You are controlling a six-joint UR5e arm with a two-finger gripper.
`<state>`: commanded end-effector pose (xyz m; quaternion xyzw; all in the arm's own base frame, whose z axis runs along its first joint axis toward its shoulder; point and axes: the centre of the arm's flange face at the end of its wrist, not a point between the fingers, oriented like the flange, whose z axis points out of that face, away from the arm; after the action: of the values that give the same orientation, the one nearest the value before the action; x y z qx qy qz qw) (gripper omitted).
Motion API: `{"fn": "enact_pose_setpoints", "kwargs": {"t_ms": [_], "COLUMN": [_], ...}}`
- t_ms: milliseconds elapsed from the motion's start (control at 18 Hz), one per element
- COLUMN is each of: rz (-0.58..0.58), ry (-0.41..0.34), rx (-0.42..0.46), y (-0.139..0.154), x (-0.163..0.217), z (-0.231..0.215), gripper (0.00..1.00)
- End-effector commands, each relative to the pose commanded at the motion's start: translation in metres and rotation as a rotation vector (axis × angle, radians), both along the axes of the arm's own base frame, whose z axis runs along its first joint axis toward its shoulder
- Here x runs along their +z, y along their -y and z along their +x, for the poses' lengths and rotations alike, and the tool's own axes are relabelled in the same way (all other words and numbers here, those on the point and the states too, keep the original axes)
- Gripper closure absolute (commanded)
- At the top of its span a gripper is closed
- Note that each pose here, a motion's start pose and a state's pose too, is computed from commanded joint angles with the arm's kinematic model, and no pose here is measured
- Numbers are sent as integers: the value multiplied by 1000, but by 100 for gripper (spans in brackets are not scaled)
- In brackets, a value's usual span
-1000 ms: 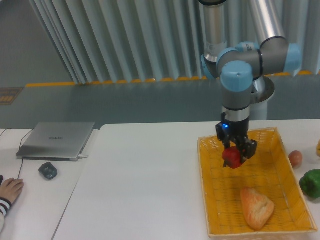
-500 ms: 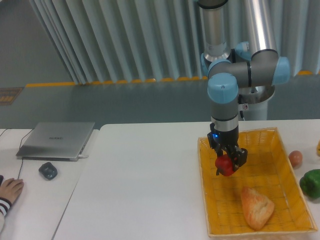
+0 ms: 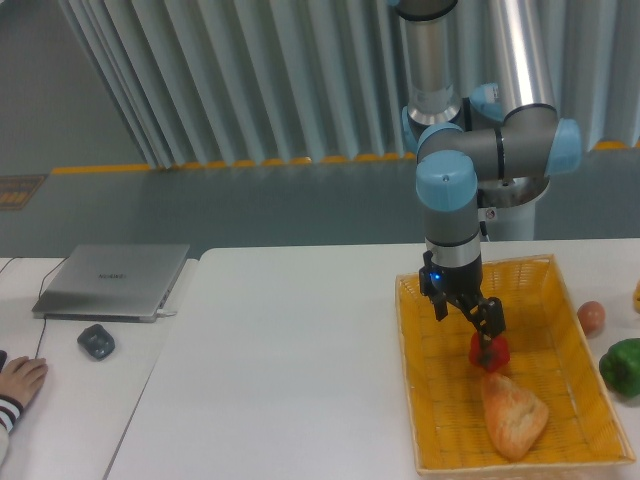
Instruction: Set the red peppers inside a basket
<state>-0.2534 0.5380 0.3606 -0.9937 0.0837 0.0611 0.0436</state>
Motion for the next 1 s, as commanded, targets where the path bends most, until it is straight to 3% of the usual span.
{"fn": "enact_pose_setpoints", "kwargs": {"t_ms": [222,389,611,1000], "rz": [-27,-69,-80,-102], "ry": [5,28,37,22], "rx": [-25,-150,-191,-386], "y": [18,46,78,133], "x": [32,60,68,79], "z": [-39,-80,-124,-193], "gripper": [0,0,0,0]}}
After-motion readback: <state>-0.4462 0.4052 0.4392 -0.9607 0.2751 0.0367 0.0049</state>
